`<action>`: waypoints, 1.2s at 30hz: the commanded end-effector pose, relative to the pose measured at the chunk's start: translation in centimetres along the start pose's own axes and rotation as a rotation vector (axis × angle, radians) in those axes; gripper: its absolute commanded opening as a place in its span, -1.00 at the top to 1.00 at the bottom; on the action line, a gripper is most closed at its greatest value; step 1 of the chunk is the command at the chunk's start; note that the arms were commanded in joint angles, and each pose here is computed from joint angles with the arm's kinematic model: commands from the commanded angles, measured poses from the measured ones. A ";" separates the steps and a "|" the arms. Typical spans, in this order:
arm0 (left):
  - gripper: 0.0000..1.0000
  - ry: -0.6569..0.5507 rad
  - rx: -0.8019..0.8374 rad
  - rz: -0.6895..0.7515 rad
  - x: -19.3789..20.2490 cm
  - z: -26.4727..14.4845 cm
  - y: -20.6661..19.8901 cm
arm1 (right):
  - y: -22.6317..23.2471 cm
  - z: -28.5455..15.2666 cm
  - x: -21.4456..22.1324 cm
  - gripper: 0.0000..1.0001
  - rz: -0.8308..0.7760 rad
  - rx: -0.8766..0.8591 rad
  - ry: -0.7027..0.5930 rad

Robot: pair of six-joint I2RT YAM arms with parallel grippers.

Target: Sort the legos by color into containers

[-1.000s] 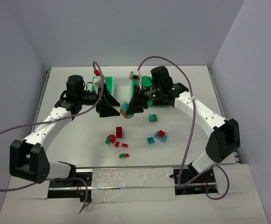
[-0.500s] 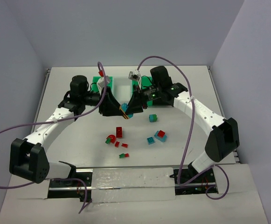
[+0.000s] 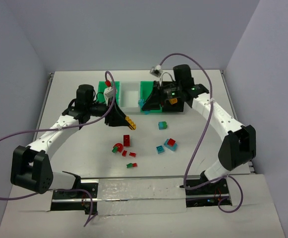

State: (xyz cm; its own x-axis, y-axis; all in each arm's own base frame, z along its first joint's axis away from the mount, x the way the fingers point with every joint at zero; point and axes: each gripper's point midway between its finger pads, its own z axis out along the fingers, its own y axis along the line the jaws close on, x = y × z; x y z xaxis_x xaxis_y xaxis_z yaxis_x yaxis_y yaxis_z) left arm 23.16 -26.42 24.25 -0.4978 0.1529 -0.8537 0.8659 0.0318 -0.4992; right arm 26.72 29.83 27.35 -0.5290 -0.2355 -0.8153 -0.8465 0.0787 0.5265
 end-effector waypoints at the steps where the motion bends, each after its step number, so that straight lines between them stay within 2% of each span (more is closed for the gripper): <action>1: 1.00 0.045 -0.055 0.029 2.7 -1.3 1.3 | -3.4 -3.5 -3.7 1.00 -0.050 0.151 -0.097; 3: 1.00 0.063 -0.085 0.026 3.3 -1.8 1.8 | -5.5 -3.8 -3.8 1.00 -0.037 0.223 -0.091; 5: 1.00 0.063 -0.123 0.054 2.9 -2.4 2.4 | -9.2 -4.5 -4.0 1.00 -0.022 0.413 -0.099; 11: 1.00 0.001 -0.276 0.107 -0.4 -3.3 4.3 | -18.3 -6.2 -3.9 1.00 0.005 0.824 -0.113; 13: 1.00 -0.018 -0.321 0.097 -1.4 -3.5 5.0 | -20.5 -6.4 -3.8 1.00 0.037 0.908 -0.120; 16: 1.00 -0.043 -0.376 0.104 -2.5 -3.9 5.7 | -23.0 -6.3 -3.5 0.99 0.049 0.971 -0.123; 19: 1.00 -0.045 -0.388 0.089 -2.6 -3.9 5.9 | -25.0 -5.6 -3.1 0.81 0.025 1.027 -0.100; 24: 1.00 -0.054 -0.399 0.061 -2.6 -3.9 6.1 | -26.9 -4.4 -2.7 0.68 0.032 1.044 -0.075; 36: 1.00 -0.050 -0.413 0.055 -2.4 -3.9 6.8 | -28.5 -3.2 -2.5 0.64 0.022 1.066 -0.052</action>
State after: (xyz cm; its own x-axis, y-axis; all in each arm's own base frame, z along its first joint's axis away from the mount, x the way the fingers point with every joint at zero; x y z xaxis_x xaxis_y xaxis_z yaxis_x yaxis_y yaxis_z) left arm 29.26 -22.55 20.97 -0.5147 0.1472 -0.8446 0.8047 0.4229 -0.4167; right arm 50.54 24.34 12.92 -0.5915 -0.1954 -0.7823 -0.4405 0.8909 0.1105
